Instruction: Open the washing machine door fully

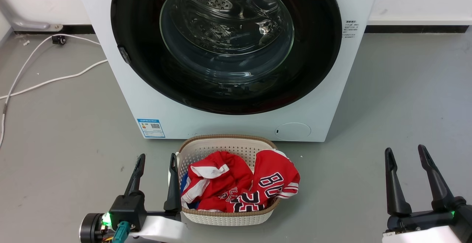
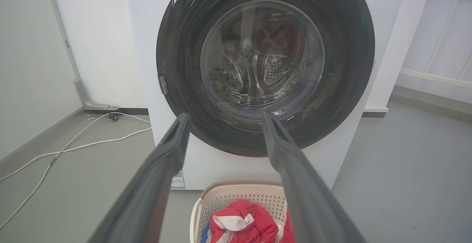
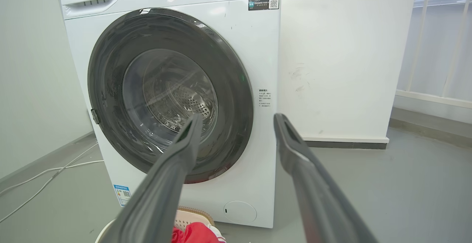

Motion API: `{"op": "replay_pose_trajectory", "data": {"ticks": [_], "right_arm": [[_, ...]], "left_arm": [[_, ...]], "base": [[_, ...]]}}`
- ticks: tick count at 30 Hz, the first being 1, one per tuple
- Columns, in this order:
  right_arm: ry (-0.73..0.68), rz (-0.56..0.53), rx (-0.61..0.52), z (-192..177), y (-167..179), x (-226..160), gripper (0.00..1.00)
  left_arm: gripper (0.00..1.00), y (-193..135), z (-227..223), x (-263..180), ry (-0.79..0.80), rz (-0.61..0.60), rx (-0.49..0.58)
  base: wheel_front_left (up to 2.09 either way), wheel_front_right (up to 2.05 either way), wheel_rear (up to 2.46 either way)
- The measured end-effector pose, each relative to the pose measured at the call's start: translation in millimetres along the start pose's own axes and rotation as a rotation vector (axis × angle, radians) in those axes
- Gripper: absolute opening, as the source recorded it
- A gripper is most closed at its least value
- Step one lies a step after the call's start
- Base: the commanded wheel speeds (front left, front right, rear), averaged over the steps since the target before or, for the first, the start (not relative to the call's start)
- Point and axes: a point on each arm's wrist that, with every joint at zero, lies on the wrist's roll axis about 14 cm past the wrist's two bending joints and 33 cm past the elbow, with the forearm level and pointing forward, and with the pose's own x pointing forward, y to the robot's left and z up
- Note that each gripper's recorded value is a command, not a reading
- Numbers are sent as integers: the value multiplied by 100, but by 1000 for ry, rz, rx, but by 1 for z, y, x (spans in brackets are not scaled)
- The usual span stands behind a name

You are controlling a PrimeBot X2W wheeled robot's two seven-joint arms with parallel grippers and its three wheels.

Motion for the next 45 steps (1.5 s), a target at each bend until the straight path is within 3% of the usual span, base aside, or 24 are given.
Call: {"op": "replay_pose_trajectory", "data": {"ticks": [28, 29, 30, 34, 45], "right_arm": [[28, -13, 54, -10, -1, -4, 100], [29, -12, 55, -11, -1, -4, 43], [31, -14, 59, -11, -1, -4, 1], [36, -39, 141, -15, -4, -6, 0], [-40, -336, 901, -35, -49, -16, 0]], "left_arm": [[100, 2, -9, -3, 29, 19, -10], [100, 2, -10, -3, 30, 19, -11], [100, 3, -10, -3, 30, 20, -12], [100, 3, -10, -3, 32, 22, -13], [100, 3, -14, -3, 42, 23, -15]], "base": [[0, 0, 0], [0, 0, 0], [0, 0, 0], [0, 0, 0], [0, 0, 0]]}}
